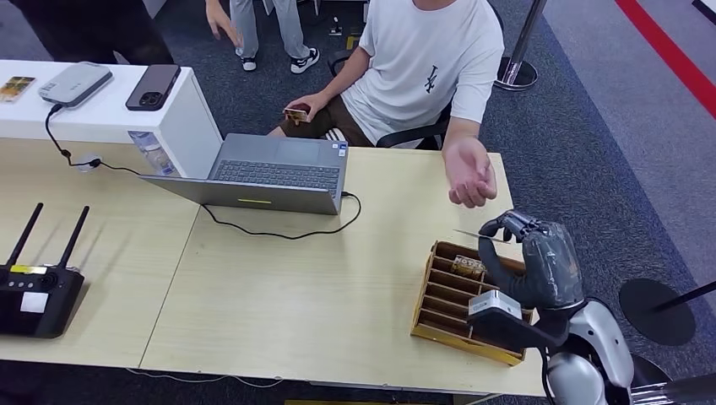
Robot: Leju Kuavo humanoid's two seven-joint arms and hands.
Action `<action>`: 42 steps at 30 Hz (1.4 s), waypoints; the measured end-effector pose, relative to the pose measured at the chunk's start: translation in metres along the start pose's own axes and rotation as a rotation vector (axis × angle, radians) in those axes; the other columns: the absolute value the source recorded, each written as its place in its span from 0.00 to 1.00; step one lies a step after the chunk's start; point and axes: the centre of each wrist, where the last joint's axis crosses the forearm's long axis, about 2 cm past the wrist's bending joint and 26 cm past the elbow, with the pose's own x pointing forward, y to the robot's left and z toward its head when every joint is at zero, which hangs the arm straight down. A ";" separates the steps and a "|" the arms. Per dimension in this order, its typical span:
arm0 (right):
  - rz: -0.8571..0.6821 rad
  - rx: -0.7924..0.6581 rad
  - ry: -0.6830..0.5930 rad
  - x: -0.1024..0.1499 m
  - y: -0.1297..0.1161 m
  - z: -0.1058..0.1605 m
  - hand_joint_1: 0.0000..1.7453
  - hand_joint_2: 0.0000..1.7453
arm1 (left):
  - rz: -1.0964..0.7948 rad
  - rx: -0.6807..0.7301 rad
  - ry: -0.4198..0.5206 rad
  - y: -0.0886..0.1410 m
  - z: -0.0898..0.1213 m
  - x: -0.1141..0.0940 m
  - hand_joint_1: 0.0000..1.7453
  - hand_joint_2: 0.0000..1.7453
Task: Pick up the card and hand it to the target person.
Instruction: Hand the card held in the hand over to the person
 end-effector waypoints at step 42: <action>-0.107 -0.243 0.041 -0.020 0.041 -0.021 0.86 1.00 | -0.001 0.000 0.011 0.001 0.000 0.000 0.00 1.00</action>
